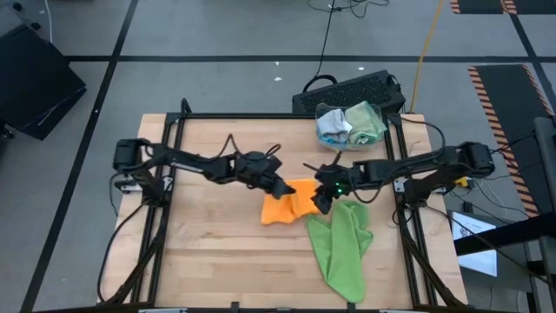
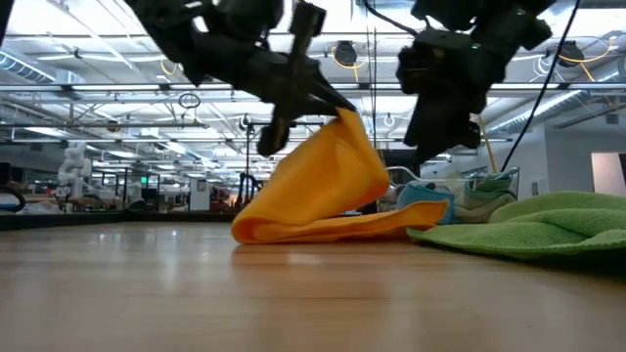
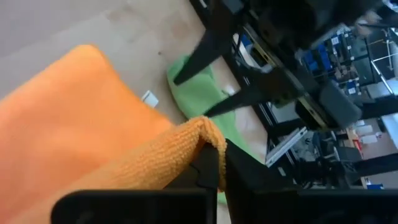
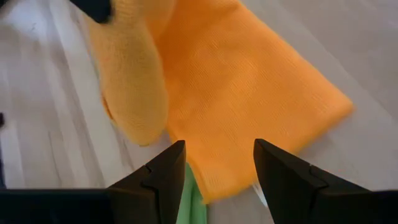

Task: Fold microfiber towels
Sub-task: Fold the yellow microfiber towel

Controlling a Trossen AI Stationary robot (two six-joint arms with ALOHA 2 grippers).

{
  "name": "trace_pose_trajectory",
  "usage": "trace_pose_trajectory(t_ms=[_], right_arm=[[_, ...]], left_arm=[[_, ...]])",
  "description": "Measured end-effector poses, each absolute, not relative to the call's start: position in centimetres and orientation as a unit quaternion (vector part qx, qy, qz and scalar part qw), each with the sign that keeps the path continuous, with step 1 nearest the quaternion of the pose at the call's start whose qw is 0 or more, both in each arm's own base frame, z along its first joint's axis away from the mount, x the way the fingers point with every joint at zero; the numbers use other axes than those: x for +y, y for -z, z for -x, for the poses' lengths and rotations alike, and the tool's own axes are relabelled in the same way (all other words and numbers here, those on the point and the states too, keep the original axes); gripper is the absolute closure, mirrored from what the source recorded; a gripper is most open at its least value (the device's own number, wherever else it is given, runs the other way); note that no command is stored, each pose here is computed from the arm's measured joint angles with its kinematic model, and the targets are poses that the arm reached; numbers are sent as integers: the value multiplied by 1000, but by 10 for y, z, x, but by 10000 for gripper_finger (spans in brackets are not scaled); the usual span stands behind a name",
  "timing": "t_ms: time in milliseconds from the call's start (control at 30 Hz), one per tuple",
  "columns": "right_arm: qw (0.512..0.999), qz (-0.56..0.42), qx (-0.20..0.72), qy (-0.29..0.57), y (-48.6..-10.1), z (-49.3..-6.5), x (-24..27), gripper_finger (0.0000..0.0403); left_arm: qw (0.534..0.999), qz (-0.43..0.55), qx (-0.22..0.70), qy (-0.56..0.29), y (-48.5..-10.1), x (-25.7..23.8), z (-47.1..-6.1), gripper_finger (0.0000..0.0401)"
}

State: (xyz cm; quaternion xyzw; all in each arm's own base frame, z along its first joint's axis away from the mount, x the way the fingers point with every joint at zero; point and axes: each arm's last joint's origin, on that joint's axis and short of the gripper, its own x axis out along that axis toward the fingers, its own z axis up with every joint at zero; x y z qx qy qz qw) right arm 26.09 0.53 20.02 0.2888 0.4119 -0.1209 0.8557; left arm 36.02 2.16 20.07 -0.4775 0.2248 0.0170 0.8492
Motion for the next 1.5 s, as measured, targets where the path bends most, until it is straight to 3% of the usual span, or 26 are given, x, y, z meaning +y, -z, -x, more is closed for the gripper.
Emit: trace_pose_trajectory(t_ms=[200, 667, 767, 967, 1100, 1267, 1500], right_arm=[[842, -285, 425, 169, -202, -233, 4, 222], [846, -269, 425, 174, -200, -211, 2, 222], [847, -267, 426, 173, -200, -211, 2, 222], [847, -269, 425, 172, -200, -212, 2, 222], [854, -287, 404, 160, -205, -214, 3, 222], [874, -311, 345, 142, -214, -223, 3, 222], [872, -345, 316, 144, -215, -230, 4, 222]], left_arm=[[838, 494, 228, -27, -189, 41, -388, 394], [807, 536, 235, -73, -154, 66, -424, 387], [815, 523, 234, -90, -154, 66, -423, 345], [801, 545, 236, -70, -167, 75, -418, 220], [802, 543, 246, -33, -186, 78, -411, 177], [808, 506, 296, -51, -212, 70, -390, 182], [725, 500, 439, -180, -213, 32, -352, 209]])
